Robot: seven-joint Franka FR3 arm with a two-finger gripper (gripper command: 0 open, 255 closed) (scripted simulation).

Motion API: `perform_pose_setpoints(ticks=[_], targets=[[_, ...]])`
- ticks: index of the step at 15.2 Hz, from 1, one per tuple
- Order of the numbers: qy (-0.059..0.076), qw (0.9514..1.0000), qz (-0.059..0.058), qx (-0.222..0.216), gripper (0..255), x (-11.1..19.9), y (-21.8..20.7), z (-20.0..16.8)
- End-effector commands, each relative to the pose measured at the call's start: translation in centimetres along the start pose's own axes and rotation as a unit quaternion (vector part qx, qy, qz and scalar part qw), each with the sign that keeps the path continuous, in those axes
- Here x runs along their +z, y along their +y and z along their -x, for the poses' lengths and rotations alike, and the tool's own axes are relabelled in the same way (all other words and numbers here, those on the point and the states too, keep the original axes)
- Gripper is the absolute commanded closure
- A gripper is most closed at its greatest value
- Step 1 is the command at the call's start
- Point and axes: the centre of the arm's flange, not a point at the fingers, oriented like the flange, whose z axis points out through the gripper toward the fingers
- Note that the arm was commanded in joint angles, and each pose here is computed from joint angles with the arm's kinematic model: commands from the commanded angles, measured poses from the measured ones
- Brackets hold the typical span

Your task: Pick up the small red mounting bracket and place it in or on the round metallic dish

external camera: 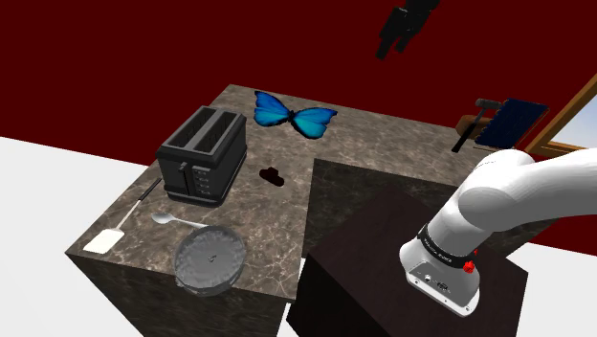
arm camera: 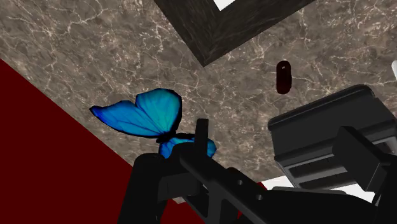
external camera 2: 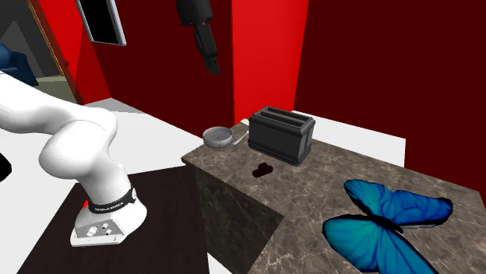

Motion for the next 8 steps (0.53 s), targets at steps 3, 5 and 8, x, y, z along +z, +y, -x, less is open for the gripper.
perform_pose_setpoints(ticks=[3, 5, 8], targets=[[0.0, 1.0, -0.003, -0.006, 0, 2.5, -0.6, -0.7], [0.0, 0.9999, -0.006, -0.011, 0, 4.9, -1.2, -1.3], [0.0, 0.9997, -0.011, -0.02, 0, 8.6, -2.2, -2.3]])
